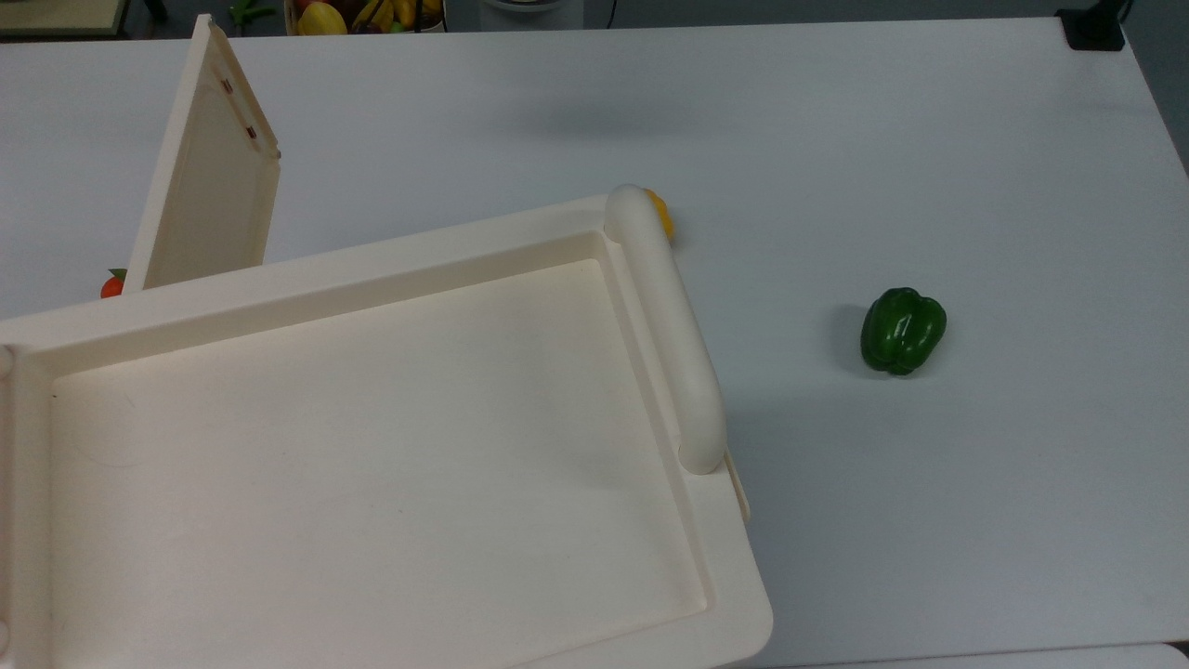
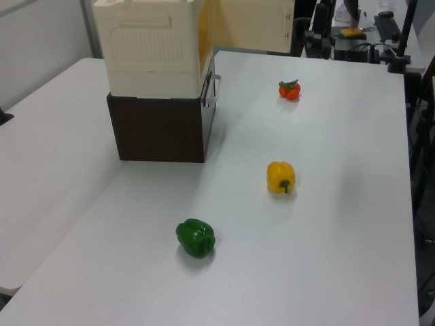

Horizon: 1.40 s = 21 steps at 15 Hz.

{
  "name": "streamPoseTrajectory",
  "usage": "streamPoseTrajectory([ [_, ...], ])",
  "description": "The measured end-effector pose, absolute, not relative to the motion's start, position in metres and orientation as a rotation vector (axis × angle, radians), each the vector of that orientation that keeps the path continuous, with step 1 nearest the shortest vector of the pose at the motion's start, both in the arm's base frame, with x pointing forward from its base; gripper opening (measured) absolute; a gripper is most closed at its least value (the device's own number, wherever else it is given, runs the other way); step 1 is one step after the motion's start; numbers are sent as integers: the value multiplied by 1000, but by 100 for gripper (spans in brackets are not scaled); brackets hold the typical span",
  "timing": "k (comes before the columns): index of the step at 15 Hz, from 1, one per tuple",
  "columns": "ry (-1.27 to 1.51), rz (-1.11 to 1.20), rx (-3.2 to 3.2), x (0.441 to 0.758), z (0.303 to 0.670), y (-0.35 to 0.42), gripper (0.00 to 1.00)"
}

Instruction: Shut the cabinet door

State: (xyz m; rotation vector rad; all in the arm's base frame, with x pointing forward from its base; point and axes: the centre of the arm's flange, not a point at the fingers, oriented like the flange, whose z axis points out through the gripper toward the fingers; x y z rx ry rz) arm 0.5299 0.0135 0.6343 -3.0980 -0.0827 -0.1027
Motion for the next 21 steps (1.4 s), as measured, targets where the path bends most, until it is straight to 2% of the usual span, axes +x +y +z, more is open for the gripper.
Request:
streamPoseTrajectory([
  [7,-68,-107,-3098,530,636,8,100],
  [10,-65,-109,-3098,529,636,7,95],
  [12,-65,-113,-3097,529,637,7,78],
  [17,-63,-129,-3085,529,642,8,21],
  [19,-61,-133,-3073,529,644,9,2],
  [21,-60,-136,-3071,529,644,9,1],
])
